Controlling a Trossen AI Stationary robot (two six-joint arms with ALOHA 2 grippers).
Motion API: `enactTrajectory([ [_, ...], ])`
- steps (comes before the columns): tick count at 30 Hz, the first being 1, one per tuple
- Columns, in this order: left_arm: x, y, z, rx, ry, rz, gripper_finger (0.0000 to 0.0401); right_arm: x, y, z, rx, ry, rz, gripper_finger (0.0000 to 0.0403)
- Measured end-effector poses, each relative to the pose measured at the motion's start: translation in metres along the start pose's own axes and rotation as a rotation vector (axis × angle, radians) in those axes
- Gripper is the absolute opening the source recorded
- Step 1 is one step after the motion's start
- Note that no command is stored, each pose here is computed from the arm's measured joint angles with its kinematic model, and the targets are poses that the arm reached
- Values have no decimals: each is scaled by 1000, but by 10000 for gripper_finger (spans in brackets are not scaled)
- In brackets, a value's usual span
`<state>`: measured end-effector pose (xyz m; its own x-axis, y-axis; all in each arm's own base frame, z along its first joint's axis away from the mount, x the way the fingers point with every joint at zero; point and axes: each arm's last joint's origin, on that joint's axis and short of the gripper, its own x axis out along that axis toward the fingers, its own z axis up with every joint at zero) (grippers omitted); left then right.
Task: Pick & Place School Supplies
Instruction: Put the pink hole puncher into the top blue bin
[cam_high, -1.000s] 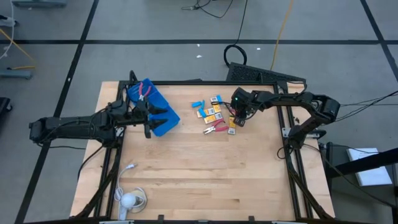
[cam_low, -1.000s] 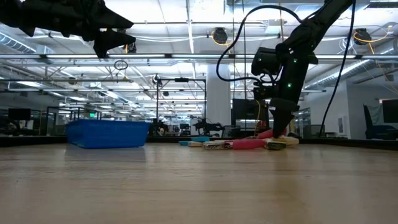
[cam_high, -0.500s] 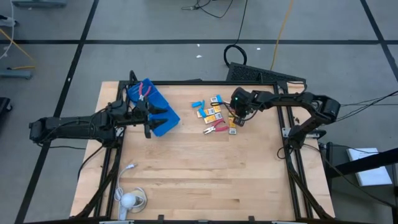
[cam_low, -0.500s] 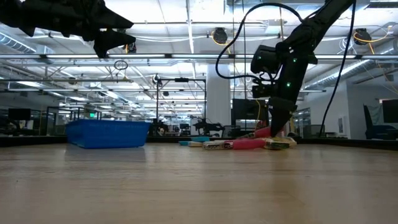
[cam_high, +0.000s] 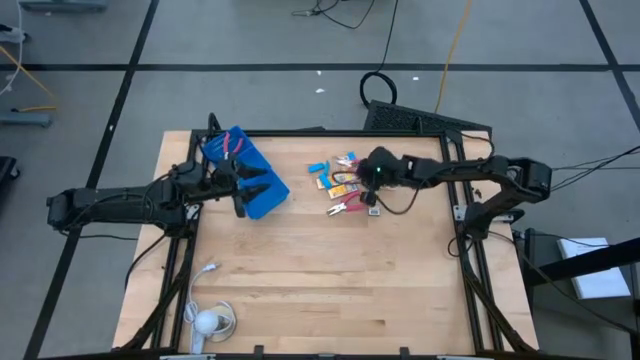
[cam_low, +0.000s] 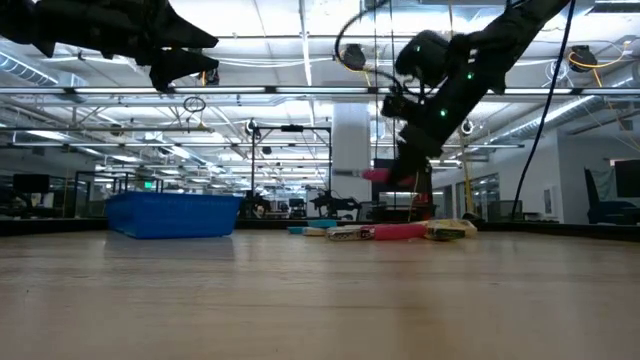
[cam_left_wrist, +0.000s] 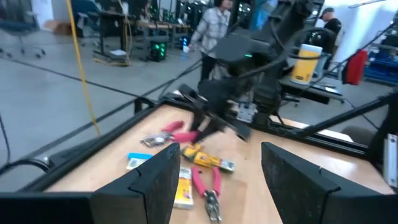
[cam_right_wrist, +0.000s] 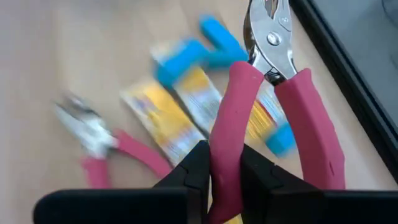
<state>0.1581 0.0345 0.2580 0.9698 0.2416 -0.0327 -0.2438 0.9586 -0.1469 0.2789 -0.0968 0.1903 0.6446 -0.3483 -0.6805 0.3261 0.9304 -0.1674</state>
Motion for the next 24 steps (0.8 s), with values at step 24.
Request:
enactTrajectory([
  [24,39,-3,-1,-70,-151,-68,230,-24,80,16,-64,-589,249,38],
])
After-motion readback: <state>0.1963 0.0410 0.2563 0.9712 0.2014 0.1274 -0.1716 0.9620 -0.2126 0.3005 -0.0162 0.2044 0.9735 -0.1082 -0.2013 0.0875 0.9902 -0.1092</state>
